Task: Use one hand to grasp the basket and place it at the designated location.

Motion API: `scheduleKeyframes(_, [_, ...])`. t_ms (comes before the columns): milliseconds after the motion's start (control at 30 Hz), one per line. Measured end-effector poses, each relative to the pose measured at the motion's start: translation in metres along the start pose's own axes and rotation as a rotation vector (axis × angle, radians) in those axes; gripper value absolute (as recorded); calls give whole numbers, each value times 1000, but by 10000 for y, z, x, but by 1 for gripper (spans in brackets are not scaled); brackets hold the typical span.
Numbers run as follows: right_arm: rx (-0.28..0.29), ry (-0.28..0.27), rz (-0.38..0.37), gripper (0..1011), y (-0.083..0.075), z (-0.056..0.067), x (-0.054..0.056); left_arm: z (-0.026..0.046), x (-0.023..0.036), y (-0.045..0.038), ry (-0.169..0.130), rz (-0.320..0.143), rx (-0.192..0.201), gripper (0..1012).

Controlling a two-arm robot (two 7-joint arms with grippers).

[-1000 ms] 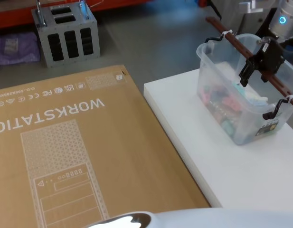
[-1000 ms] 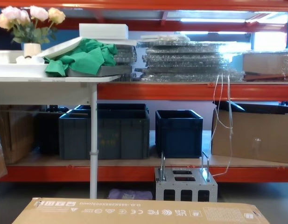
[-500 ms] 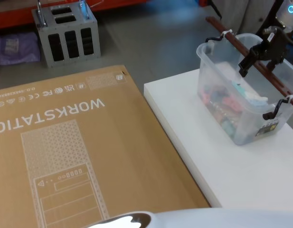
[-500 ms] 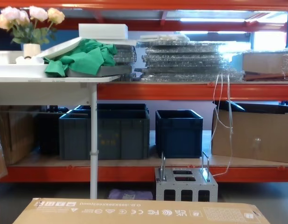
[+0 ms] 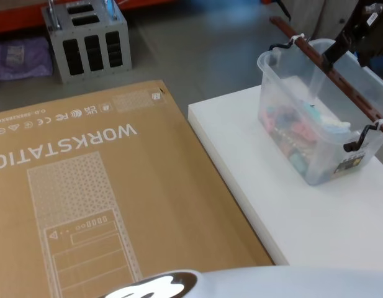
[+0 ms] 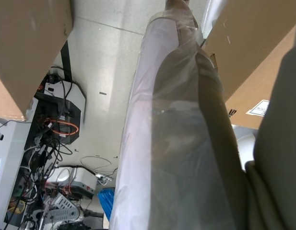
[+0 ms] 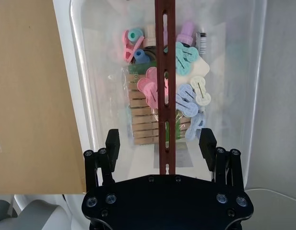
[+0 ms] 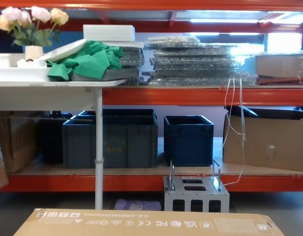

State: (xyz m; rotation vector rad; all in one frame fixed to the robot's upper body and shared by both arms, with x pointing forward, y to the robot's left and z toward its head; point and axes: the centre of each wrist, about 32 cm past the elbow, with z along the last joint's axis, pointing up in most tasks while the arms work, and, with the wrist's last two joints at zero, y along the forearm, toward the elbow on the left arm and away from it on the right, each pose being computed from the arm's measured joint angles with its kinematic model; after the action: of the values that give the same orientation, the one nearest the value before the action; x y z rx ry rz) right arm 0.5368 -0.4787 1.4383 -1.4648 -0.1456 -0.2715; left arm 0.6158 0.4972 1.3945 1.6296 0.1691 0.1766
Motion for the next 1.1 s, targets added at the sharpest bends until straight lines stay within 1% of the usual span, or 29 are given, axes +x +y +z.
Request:
scheduleKeyframes(433, [2, 4, -30, 1001, -106, 12, -23, 1, 0, 0, 0, 0, 0, 0])
scheduleKeyframes(1100, [1, 4, -25, 1001, -86, 6, -20, 2, 0, 0, 0, 0, 0, 0])
